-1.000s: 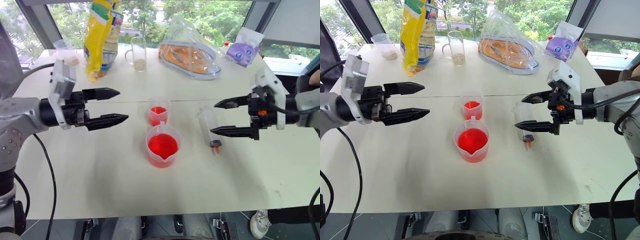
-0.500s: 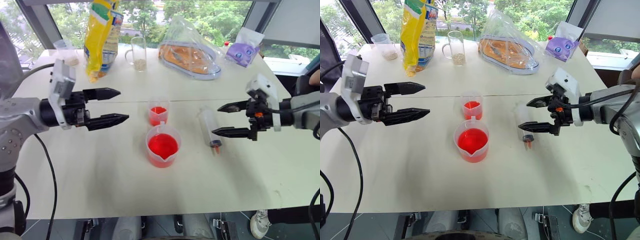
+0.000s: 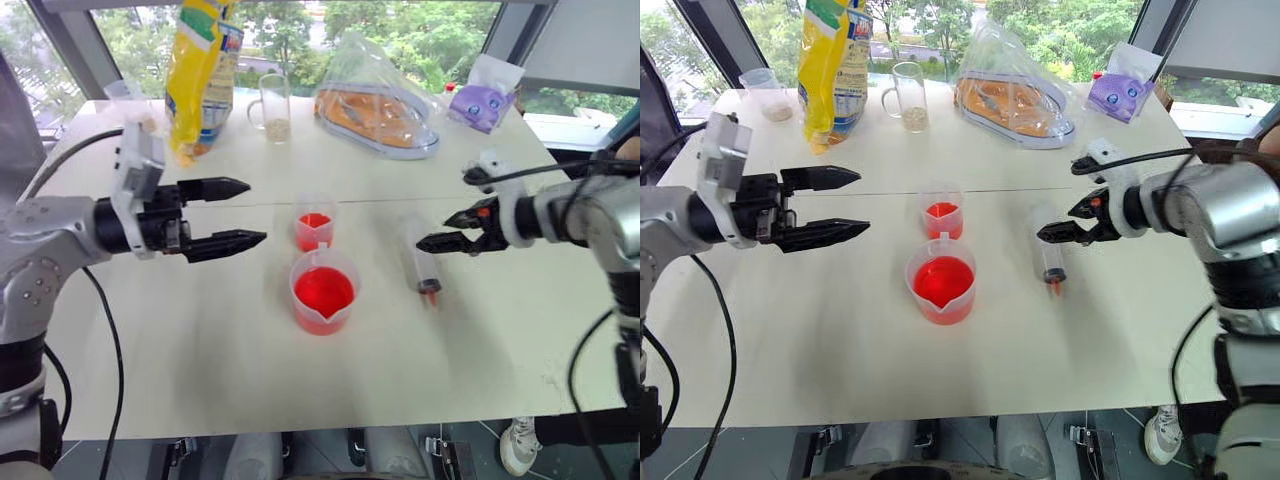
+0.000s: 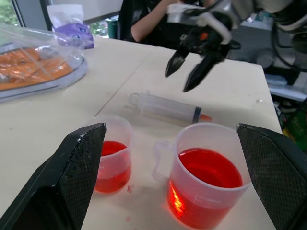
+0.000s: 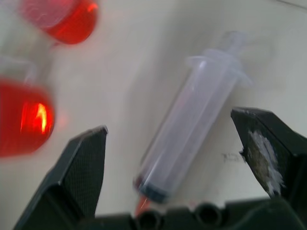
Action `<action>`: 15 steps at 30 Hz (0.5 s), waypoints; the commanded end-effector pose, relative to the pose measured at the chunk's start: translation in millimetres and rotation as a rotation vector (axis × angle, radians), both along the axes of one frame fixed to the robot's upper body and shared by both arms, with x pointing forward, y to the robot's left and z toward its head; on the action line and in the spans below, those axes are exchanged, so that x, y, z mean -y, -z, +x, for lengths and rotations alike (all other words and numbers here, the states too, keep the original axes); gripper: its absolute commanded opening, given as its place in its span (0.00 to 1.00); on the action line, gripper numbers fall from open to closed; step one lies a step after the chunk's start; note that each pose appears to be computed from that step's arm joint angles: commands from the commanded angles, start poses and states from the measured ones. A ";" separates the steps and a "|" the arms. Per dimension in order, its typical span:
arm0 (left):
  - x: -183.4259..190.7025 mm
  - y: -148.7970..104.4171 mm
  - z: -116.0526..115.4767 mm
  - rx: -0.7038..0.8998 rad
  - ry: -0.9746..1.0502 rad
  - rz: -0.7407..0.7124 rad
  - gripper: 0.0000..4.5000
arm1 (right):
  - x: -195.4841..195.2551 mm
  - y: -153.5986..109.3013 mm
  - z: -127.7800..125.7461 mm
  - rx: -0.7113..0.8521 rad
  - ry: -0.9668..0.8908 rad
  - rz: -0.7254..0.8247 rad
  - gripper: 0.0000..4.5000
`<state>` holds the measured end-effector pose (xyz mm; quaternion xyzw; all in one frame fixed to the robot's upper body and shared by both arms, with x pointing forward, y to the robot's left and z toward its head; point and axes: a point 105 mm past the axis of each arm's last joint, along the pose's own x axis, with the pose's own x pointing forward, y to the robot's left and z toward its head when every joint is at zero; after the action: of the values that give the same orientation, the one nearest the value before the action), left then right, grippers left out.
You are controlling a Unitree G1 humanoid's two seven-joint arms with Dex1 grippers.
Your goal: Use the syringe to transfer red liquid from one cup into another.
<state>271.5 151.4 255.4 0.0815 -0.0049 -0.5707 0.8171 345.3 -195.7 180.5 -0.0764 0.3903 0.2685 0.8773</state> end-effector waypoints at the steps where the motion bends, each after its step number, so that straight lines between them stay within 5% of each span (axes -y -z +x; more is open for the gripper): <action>1: 2.7 -8.3 -3.3 0.052 0.014 -0.005 1.00 | 3.6 5.9 14.6 -0.057 0.154 -0.009 0.99; 15: 1.0 -4.1 -5.8 0.052 -0.011 -0.023 1.00 | -10.2 55.0 31.7 -0.143 0.172 -0.114 0.94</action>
<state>270.8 149.7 246.2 0.0686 -0.0016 -0.5656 0.8218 374.8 -187.4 128.7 -0.0639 0.4711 0.1739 0.8624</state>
